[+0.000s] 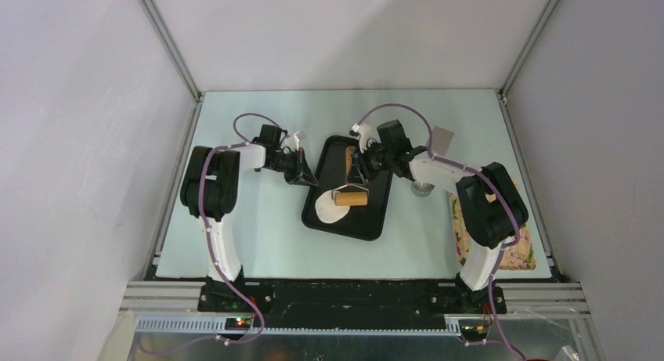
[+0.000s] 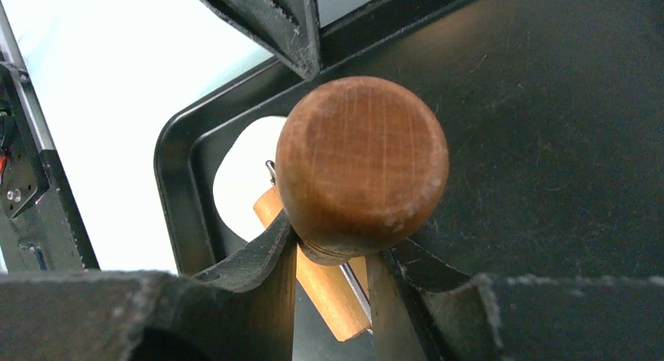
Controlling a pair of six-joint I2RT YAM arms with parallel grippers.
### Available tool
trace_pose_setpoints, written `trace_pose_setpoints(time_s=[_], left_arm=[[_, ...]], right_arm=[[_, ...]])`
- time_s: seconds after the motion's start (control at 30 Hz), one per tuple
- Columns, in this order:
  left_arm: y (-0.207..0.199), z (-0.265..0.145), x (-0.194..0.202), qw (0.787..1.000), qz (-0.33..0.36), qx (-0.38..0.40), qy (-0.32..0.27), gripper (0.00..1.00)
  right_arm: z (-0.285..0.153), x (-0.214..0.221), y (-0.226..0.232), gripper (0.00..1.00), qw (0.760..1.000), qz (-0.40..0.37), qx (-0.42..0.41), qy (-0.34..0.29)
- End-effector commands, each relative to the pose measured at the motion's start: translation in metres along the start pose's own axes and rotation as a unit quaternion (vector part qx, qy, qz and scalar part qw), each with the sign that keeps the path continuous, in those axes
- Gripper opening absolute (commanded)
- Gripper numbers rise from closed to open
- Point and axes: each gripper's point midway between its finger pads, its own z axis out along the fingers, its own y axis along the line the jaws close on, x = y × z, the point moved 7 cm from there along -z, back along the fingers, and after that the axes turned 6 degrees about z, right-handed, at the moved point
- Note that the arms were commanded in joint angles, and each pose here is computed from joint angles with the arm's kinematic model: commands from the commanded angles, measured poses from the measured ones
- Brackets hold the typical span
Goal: Roll out the dumpling wrappers from the dough
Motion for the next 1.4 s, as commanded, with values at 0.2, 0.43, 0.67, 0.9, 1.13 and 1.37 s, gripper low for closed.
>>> trace_pose_setpoints(time_s=[0.2,0.43,0.67,0.9,1.13,1.37], left_arm=[[0.013,0.001,0.015,0.999,-0.025,-0.021,0.028,0.0],[0.014,0.001,0.015,0.999,-0.025,-0.022,0.028,0.0],[0.014,0.001,0.015,0.999,-0.025,-0.023,0.028,0.0],[0.013,0.0,0.015,0.999,-0.024,-0.024,0.027,0.0],[0.013,0.001,0.015,0.999,-0.024,-0.024,0.028,0.0],[0.013,0.0,0.015,0.999,-0.023,-0.024,0.027,0.0]], right_arm=[[-0.033,0.012,-0.009,0.0,0.996,-0.05,0.068,0.009],[-0.031,0.024,0.002,0.0,0.994,-0.079,0.076,0.019],[-0.058,-0.026,-0.044,0.0,0.969,-0.059,0.231,-0.073],[-0.066,-0.047,-0.019,0.0,0.982,-0.031,0.146,-0.116],[-0.07,-0.046,0.021,0.0,0.994,0.003,0.029,-0.104],[-0.045,-0.027,0.03,0.0,0.998,0.015,0.006,-0.059]])
